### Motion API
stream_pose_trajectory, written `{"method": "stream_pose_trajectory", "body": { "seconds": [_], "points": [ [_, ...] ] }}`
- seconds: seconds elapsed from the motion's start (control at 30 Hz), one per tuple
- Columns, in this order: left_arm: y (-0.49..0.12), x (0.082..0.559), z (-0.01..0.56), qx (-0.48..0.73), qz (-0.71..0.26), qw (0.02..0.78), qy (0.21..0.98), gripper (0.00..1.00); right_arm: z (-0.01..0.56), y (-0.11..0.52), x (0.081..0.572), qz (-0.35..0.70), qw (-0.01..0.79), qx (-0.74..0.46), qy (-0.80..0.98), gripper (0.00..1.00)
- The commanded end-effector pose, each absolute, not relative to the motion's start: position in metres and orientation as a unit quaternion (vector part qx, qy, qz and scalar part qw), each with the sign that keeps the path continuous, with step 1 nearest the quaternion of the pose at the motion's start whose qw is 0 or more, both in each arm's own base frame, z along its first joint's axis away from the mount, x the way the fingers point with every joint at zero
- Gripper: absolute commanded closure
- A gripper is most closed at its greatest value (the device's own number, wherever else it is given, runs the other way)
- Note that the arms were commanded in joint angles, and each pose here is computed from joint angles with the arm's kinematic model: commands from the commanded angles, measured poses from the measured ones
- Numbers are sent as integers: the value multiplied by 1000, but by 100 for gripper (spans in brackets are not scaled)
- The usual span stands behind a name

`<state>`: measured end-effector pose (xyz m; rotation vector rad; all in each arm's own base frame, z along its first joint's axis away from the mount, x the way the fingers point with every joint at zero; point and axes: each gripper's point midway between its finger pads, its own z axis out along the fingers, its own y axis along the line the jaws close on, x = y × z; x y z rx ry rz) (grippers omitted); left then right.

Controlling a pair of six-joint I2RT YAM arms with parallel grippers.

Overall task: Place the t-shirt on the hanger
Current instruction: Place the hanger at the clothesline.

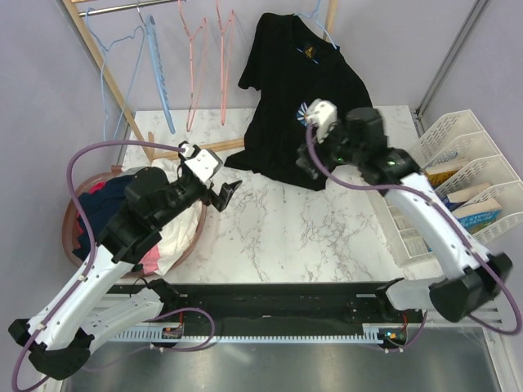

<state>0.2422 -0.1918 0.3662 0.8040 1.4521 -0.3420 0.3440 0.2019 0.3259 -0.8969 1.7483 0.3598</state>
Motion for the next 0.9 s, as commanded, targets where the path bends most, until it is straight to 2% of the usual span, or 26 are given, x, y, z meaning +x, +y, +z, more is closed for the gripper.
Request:
{"method": "stream_pose_trajectory", "body": {
  "seconds": [0.0, 0.07, 0.13, 0.17, 0.47, 0.57, 0.6, 0.73, 0.77, 0.83, 0.87],
  "points": [
    [-190, 242, 366, 333, -166, 658, 655, 1, 216, 225, 347, 118, 409, -447, 786, 10],
    [-190, 242, 364, 334, -165, 655, 658, 1, 184, 235, 364, 104, 384, -455, 797, 10],
    [-187, 243, 361, 334, -161, 651, 663, 1, 176, 240, 385, 85, 388, -453, 798, 11],
    [-187, 243, 359, 333, -160, 650, 664, 1, 152, 243, 393, 77, 364, -458, 807, 12],
    [-180, 244, 345, 332, -151, 643, 673, 1, 82, 252, 457, 5, 341, -456, 822, 16],
    [-179, 244, 346, 331, -151, 644, 673, 1, 61, 253, 470, -4, 330, -445, 832, 27],
    [-179, 244, 346, 332, -151, 644, 673, 1, 62, 256, 475, -3, 336, -437, 835, 34],
    [-176, 244, 344, 333, -146, 643, 674, 1, 41, 261, 489, 1, 331, -420, 845, 52],
    [-175, 244, 345, 333, -145, 644, 673, 1, 40, 263, 493, 3, 332, -417, 846, 68],
    [-175, 244, 343, 333, -145, 643, 674, 1, 48, 273, 509, 15, 349, -410, 842, 83],
    [-175, 245, 342, 333, -143, 641, 677, 1, 55, 272, 520, 19, 361, -397, 844, 100]
  ]
}}
